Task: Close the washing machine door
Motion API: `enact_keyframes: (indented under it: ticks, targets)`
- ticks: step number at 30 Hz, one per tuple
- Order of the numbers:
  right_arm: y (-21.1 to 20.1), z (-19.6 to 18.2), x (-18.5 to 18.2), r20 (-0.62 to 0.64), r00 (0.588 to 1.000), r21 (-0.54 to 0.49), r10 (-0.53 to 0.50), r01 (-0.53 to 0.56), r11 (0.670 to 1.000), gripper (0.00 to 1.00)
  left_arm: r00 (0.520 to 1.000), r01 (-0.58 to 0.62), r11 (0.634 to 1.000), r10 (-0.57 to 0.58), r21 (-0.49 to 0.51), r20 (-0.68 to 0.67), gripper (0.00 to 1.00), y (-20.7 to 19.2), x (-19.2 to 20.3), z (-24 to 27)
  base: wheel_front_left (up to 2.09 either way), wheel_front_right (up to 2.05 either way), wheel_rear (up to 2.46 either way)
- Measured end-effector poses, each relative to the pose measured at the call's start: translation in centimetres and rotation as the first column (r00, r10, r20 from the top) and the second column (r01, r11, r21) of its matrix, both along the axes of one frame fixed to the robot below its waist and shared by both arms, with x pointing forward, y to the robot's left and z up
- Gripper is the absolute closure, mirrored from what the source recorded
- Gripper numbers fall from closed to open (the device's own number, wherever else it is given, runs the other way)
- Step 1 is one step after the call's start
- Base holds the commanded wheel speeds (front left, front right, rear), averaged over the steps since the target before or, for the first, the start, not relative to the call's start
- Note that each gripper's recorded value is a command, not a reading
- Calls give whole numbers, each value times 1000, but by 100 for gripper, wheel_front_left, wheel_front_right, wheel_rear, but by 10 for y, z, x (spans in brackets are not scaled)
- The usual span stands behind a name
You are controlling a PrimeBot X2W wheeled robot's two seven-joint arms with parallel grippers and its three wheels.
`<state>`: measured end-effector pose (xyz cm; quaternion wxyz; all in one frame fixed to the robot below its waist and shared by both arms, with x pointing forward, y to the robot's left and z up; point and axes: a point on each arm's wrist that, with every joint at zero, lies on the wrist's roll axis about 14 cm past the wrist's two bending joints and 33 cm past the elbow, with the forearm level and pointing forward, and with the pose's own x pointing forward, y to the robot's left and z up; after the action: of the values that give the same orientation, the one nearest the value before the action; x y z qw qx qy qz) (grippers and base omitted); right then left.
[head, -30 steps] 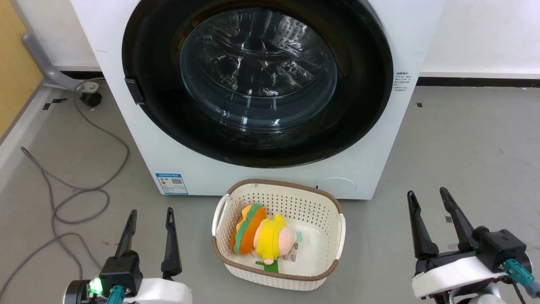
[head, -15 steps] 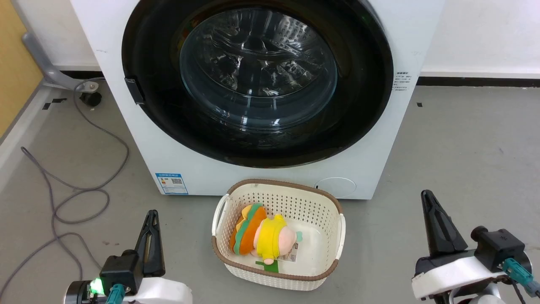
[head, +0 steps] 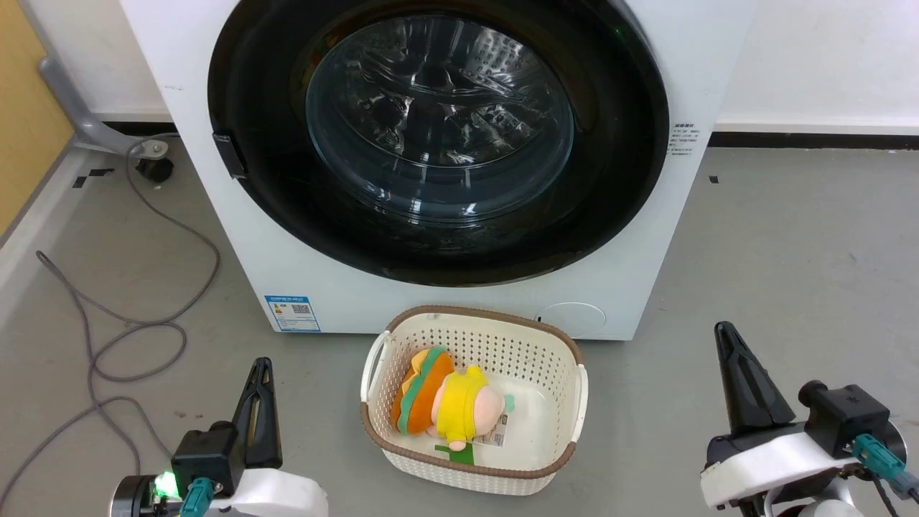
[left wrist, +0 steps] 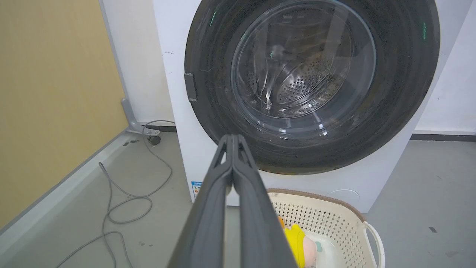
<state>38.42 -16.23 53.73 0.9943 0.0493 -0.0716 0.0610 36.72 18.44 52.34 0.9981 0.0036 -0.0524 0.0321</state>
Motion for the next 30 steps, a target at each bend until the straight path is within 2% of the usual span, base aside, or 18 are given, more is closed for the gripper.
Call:
enact_keyframes:
  ticks: [30]
  targets:
    - [2,-2,-2,-37,999,-50,6,-8,999,100,999,25,1000,-24,10,-36,100,-3,1,0,0,0,0]
